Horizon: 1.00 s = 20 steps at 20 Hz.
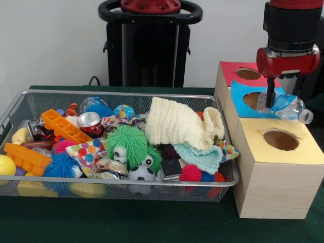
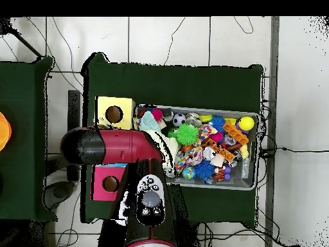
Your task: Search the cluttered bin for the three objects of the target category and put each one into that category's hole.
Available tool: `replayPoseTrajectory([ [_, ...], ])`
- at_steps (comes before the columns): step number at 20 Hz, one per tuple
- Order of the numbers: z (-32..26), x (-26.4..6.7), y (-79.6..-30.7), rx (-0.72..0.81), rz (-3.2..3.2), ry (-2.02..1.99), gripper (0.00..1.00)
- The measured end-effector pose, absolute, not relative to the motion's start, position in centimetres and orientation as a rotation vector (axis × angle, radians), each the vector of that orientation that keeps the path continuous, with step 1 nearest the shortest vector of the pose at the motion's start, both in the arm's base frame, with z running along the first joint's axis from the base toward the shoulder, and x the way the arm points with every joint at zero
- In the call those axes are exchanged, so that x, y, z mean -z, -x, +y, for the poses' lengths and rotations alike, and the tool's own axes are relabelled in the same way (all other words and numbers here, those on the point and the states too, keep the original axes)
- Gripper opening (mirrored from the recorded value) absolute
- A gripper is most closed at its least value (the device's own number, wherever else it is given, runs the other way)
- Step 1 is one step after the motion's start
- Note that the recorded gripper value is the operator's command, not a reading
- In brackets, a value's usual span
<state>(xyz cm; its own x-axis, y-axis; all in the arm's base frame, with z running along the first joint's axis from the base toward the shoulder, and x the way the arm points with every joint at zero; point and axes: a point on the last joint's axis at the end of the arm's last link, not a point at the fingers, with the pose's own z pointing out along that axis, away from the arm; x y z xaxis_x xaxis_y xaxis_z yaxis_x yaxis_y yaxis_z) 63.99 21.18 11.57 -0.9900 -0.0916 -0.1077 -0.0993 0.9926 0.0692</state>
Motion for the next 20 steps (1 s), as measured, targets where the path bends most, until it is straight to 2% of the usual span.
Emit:
replayPoseTrajectory([
  [11, 20.9, -11.6, -63.9, -0.118, 3.020, 0.120, 0.00],
  [20, 17.3, -11.5, -64.2, -0.096, 2.959, 0.028, 0.00],
])
